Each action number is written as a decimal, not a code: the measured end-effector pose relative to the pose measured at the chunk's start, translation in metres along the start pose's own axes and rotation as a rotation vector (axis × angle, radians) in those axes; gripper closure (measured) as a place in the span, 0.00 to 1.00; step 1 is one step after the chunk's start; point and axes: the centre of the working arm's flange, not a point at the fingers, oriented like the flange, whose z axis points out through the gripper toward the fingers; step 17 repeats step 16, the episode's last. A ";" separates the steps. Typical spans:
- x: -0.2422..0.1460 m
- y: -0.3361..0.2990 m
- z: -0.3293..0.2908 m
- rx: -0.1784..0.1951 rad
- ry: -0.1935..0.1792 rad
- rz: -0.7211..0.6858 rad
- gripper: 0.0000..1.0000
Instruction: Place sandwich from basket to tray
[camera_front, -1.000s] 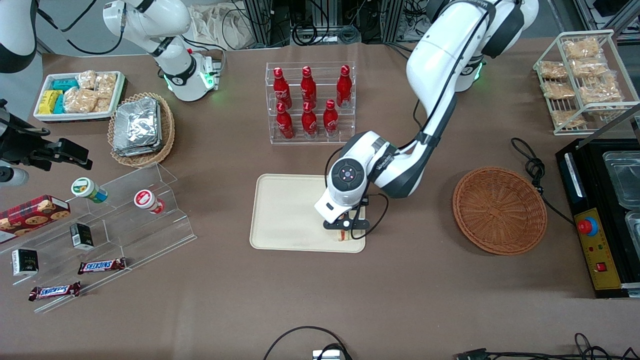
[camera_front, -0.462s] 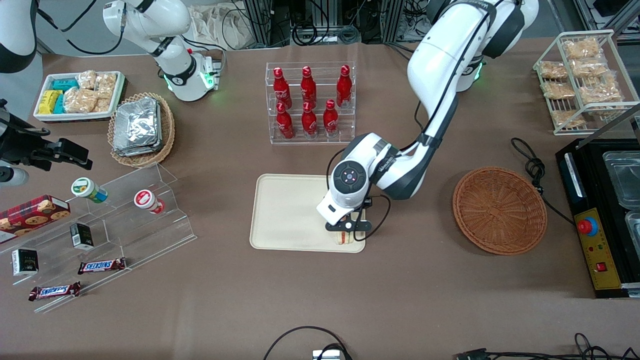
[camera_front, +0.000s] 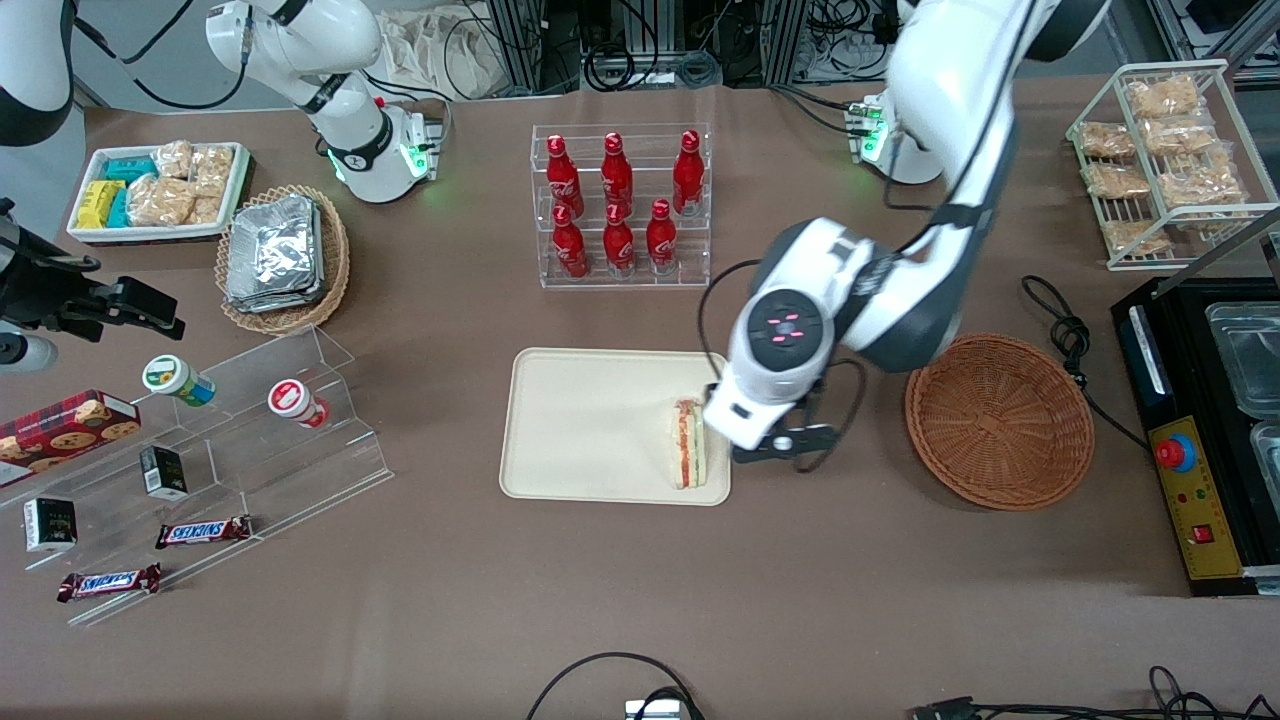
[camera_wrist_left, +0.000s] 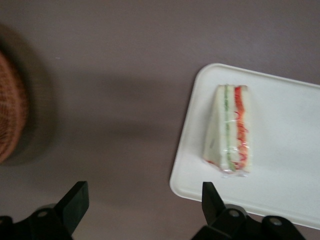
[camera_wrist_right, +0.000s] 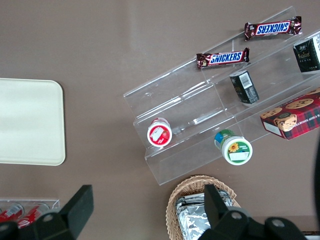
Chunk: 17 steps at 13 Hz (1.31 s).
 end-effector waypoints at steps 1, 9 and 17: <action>-0.003 -0.018 -0.002 0.010 -0.005 0.000 0.00; -0.021 -0.214 -0.042 0.005 0.019 0.072 0.00; 0.047 -0.334 -0.103 -0.055 0.034 -0.063 0.00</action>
